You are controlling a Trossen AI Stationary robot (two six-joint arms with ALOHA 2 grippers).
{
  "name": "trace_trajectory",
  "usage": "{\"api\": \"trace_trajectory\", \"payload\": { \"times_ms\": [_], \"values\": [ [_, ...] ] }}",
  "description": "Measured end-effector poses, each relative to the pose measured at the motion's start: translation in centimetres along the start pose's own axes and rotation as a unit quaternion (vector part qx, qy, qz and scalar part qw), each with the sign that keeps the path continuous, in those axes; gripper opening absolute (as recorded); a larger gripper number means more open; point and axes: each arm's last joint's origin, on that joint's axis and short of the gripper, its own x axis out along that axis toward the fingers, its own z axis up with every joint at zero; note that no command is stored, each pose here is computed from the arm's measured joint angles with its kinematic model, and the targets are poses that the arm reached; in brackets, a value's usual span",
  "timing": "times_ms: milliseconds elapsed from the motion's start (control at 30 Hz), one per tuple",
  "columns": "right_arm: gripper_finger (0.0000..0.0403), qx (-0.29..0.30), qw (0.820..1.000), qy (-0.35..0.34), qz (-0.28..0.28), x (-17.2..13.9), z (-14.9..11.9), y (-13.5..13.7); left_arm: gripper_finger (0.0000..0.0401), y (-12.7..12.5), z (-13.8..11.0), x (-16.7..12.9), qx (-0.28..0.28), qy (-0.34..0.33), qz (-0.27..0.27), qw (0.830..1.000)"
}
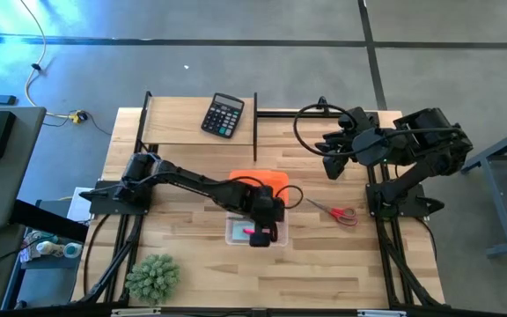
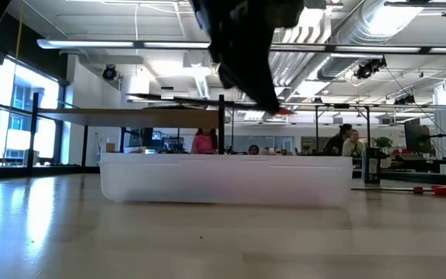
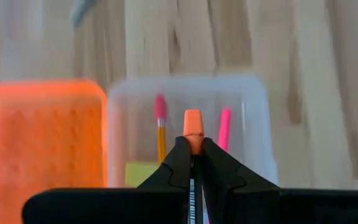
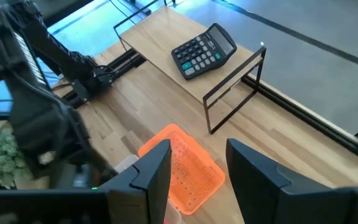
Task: Pack school essentials
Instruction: Put the black pencil into the school supply box
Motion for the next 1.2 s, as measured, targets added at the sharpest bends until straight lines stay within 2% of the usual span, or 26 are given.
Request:
{"api": "trace_trajectory", "payload": {
  "times_ms": [67, 333, 467, 767, 1200],
  "values": [
    [0.0144, 0.009, 1.0, 0.0, 0.0, 0.0, 0.0, 0.0, 0.0007, 0.5, -0.4, 0.4, -0.005, 0.01, -0.013, 1.0],
    [0.0144, 0.034, 0.999, -0.002, -0.002, 0.0, 0.0, 0.0, 0.0007, 1.9, 0.6, 1.0, -0.021, -0.05, -0.081, 0.995],
    [0.0144, 0.048, 0.999, -0.002, -0.001, 0.0, 0.0, 0.0, 0.0007, 3.0, 0.6, 1.0, -0.032, -0.049, -0.088, 0.994],
    [0.0144, 0.07, 0.998, 0.001, 0.0, 0.0, 0.0, 0.0, 0.0007, 6.1, -0.1, 1.9, -0.086, -0.033, -0.147, 0.985],
    [0.0144, 0.043, 0.999, 0.001, 0.0, 0.0, 0.0, 0.0, 0.0007, 7.5, -1.1, 3.5, -0.117, -0.042, -0.147, 0.981]
  ]
}}
